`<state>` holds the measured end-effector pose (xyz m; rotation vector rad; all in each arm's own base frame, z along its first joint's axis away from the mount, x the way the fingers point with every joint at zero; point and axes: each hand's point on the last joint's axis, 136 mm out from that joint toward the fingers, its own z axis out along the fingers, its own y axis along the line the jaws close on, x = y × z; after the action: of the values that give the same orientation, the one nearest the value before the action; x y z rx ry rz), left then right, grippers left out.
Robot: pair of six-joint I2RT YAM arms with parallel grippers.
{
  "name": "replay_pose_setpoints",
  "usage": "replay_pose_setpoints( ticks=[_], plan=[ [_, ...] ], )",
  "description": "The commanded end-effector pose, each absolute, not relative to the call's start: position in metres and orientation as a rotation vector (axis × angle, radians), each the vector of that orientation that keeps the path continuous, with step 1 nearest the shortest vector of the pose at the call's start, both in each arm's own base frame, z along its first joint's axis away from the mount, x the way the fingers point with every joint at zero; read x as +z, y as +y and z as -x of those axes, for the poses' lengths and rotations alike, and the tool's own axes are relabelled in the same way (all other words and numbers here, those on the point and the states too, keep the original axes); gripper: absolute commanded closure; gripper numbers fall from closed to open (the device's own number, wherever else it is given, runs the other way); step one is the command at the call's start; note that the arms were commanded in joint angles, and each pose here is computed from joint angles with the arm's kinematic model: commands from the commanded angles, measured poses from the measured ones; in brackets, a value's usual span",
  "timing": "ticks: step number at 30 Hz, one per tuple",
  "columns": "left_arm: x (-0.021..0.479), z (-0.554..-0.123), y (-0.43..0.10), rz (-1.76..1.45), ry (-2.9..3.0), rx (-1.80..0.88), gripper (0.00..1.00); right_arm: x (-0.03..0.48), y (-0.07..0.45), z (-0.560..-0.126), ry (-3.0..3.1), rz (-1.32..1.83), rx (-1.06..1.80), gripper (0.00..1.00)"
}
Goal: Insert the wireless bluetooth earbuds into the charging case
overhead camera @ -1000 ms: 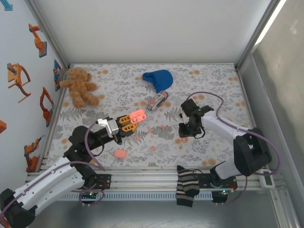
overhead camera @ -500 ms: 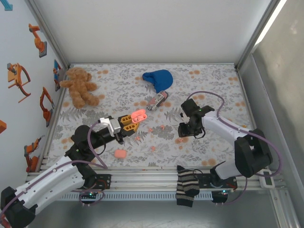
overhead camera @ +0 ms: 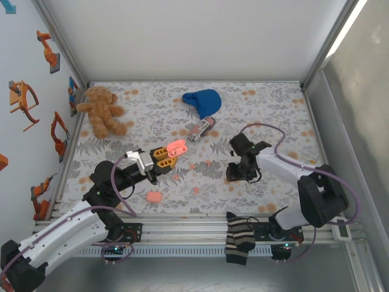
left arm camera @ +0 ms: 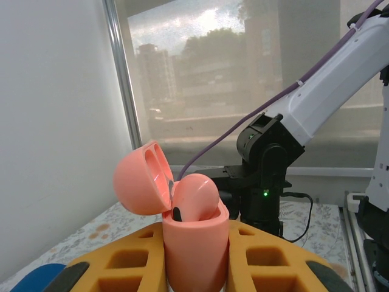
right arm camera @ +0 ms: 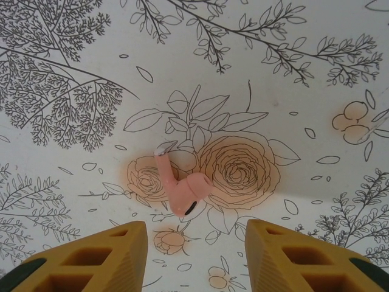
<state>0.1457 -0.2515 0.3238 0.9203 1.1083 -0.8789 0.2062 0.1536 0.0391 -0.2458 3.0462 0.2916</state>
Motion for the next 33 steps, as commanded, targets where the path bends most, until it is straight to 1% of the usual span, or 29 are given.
replay_pose_setpoints(
  ticks=[1, 5, 17, 33],
  plan=[
    [0.331, -0.142, -0.250, -0.910, 1.082, -0.892, 1.00, 0.043, 0.149, -0.219, 3.011, 0.212, 0.191, 0.53],
    [0.332, -0.141, -0.248, -0.905, 1.081, -0.890, 1.00, 0.045, 0.143, -0.231, 2.980, 0.184, 0.112, 0.53],
    [0.332, -0.140, -0.245, -0.907, 1.087, -0.876, 1.00, 0.031, 0.151, -0.250, 2.977, 0.180, 0.077, 0.53],
    [0.332, -0.140, -0.245, -0.911, 1.085, -0.869, 1.00, 0.011, 0.161, -0.234, 3.068, 0.295, 0.075, 0.52]
  ],
)
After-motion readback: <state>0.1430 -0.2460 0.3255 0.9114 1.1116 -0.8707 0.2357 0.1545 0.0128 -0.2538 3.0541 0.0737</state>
